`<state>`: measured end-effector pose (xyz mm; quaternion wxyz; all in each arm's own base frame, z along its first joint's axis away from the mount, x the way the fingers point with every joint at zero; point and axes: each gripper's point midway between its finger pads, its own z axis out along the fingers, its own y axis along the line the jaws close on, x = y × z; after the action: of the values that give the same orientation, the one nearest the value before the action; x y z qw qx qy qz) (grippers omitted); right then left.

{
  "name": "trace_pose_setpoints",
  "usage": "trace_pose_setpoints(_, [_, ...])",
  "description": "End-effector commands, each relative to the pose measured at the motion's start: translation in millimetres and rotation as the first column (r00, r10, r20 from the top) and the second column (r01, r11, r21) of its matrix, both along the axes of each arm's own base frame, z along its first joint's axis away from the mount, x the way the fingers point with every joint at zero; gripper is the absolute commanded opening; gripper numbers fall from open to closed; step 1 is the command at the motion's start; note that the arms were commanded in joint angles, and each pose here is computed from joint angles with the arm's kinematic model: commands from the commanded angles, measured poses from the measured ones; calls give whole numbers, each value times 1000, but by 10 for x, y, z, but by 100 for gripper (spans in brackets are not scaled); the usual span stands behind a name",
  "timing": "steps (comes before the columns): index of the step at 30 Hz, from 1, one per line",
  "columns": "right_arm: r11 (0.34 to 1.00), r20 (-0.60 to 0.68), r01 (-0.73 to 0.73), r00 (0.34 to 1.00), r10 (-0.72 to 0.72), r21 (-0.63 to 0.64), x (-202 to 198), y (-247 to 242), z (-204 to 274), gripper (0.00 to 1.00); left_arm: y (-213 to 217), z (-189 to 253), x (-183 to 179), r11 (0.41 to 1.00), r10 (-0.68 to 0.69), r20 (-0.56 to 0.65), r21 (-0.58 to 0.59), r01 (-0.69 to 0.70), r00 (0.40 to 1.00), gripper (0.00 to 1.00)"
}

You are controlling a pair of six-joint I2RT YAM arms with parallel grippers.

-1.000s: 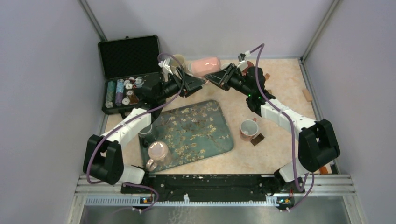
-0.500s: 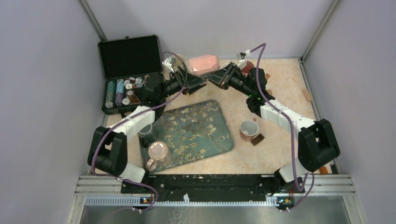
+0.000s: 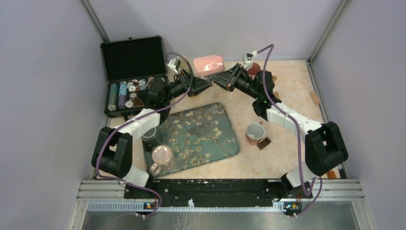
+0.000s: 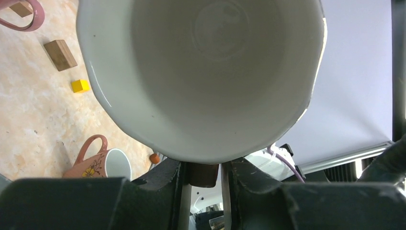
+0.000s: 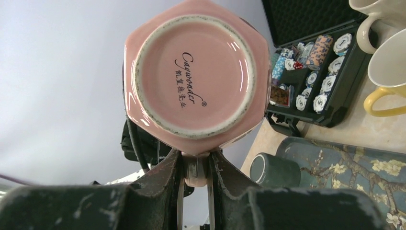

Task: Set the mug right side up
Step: Turn over the cup on the tray, then place the cup at the center of the board.

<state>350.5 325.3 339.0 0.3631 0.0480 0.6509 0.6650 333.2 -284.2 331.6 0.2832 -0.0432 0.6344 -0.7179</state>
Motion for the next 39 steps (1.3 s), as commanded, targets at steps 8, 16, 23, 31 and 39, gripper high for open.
trace_pose_setpoints(8, [1000,114,27,993,-26,-13,-51,-36,144,14,-16,147,-92,1000,-15,133,17,13,991,0])
trace_pose_setpoints(16, [968,49,127,992,-120,-217,55,-173,-192,57,8,190,5,995,46,188,83,-63,981,0])
trace_pose_setpoints(23, [904,56,205,978,-199,-375,-55,-448,-401,87,24,102,182,970,97,223,198,-143,970,0])
trace_pose_setpoints(31, [769,160,387,920,-357,-509,-246,-1020,-192,99,-67,-43,375,909,77,244,382,-168,967,0])
trace_pose_setpoints(39, [676,313,577,817,-485,-459,-492,-1531,361,99,-380,-317,487,798,1,251,582,-153,968,0])
